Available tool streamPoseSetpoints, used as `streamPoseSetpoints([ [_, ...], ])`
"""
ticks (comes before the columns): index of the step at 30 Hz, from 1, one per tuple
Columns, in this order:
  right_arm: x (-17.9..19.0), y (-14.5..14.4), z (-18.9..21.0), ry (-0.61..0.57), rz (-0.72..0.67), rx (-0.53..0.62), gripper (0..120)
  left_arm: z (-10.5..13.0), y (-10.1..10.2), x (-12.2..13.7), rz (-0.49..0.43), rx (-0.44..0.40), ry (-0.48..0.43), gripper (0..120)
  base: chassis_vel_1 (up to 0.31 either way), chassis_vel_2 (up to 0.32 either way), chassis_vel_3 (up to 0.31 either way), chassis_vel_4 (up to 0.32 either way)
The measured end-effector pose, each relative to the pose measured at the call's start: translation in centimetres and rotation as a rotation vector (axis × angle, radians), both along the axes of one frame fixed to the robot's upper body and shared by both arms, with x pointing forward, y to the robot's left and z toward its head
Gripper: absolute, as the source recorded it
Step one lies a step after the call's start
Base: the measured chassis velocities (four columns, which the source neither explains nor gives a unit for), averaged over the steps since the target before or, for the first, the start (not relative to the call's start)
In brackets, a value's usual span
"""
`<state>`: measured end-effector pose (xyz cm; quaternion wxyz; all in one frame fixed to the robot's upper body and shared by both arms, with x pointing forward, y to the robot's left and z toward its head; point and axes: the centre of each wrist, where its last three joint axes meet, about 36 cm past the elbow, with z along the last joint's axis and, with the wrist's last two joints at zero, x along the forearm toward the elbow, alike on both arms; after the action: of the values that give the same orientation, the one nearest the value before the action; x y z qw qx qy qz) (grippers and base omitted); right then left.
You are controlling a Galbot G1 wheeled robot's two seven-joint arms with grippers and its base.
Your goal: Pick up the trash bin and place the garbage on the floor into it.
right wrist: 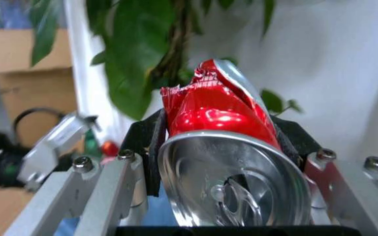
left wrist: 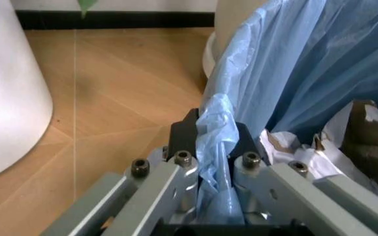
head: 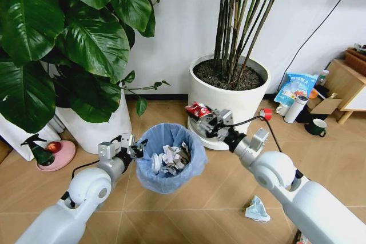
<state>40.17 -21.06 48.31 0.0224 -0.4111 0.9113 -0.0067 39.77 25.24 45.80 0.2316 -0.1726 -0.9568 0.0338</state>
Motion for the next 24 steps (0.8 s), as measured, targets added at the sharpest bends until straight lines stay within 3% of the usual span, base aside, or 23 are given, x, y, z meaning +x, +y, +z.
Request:
streamPoseSetpoints([
  [4,-0.5,0.4,-0.5,0.012,0.025,-0.029,49,-0.1,-0.4,-0.1,-0.008,-0.005,0.003,1,0.0,0.0,0.0,0.0],
  [17,-1.0,0.9,-0.8,0.022,0.044,-0.042,97,0.2,-0.7,-0.4,-0.012,-0.007,-0.001,1,0.0,0.0,0.0,0.0],
  [22,-0.5,0.4,-0.3,0.003,-0.024,-0.032,100,0.2,-0.5,-0.4,-0.004,-0.002,-0.004,1,0.0,0.0,0.0,0.0],
  [24,-0.2,-0.3,0.1,-0.003,-0.119,-0.032,100,0.3,-0.4,-0.4,0.004,0.002,-0.012,1,0.0,0.0,0.0,0.0],
])
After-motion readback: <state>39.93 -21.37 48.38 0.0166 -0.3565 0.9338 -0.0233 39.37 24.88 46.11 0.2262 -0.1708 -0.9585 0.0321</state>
